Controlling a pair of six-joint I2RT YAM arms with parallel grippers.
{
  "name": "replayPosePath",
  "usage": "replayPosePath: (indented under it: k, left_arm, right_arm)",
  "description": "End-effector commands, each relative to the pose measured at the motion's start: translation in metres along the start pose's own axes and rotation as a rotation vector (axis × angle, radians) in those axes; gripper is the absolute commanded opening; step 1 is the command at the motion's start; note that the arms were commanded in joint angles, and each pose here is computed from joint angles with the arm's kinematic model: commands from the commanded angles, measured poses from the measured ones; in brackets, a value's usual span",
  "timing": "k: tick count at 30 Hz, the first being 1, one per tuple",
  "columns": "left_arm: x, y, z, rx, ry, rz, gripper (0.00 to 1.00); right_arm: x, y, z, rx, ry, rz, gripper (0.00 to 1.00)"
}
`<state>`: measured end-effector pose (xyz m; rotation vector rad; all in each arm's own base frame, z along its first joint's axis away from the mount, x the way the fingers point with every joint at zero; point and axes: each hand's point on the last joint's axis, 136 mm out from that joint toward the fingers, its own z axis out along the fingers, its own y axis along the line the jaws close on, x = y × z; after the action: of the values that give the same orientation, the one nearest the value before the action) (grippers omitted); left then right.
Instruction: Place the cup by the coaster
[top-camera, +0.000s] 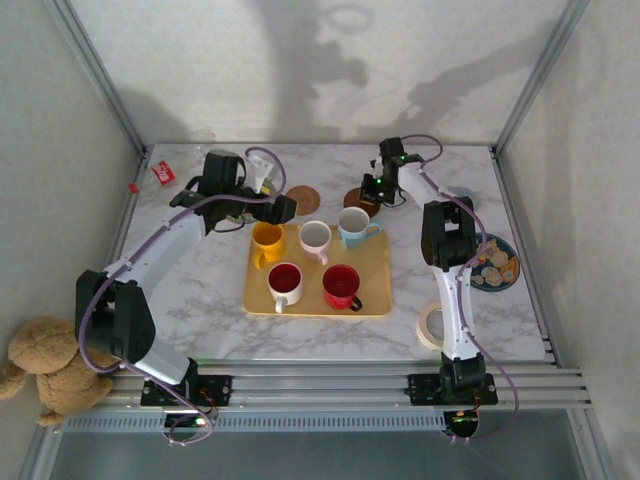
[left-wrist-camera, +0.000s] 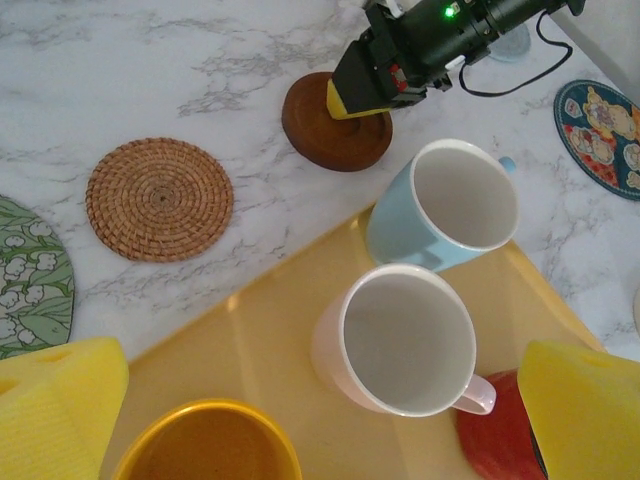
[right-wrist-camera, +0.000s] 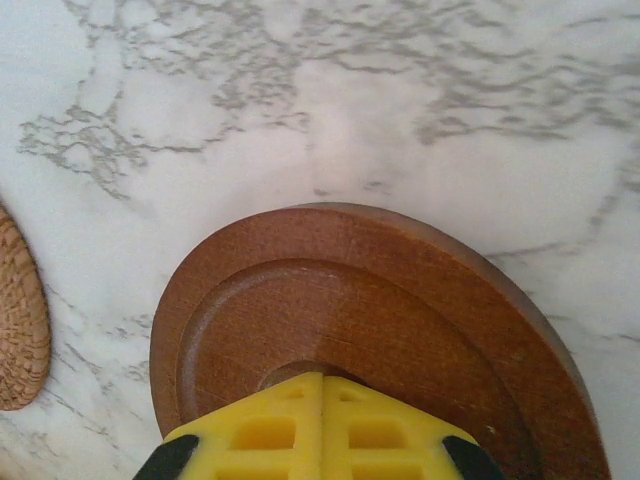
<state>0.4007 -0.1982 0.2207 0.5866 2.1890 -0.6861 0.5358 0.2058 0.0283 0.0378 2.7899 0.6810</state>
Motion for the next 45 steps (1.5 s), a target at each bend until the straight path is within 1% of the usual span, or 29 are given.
replayPosePath:
  k: [1, 9, 19, 32, 45]
  left_arm:
    - [-0.015, 0.0, 0.003, -0.001, -0.027, 0.005, 0.99]
    - [-0.025, 0.005, 0.002, -0.033, -0.036, -0.027, 0.99]
    - [-0.024, 0.004, -0.004, -0.054, -0.06, -0.057, 1.0]
    - [-0.019, 0.005, -0.001, -0.05, -0.053, -0.042, 1.0]
    - [-0.014, 0.006, 0.002, -0.043, -0.042, -0.023, 1.0]
  right_arm:
    - [0.01, 0.01, 0.014, -0.035, 0.045, 0.003, 0.01]
    - [0.004, 0.036, 0.031, -0.104, 0.044, -0.002, 0.01]
    - [0.006, 0.042, 0.038, -0.134, 0.055, 0.004, 0.02]
    - [0.022, 0.043, 0.029, -0.112, 0.075, 0.008, 0.01]
    - [0.025, 0.043, 0.019, -0.085, 0.071, -0.008, 0.02]
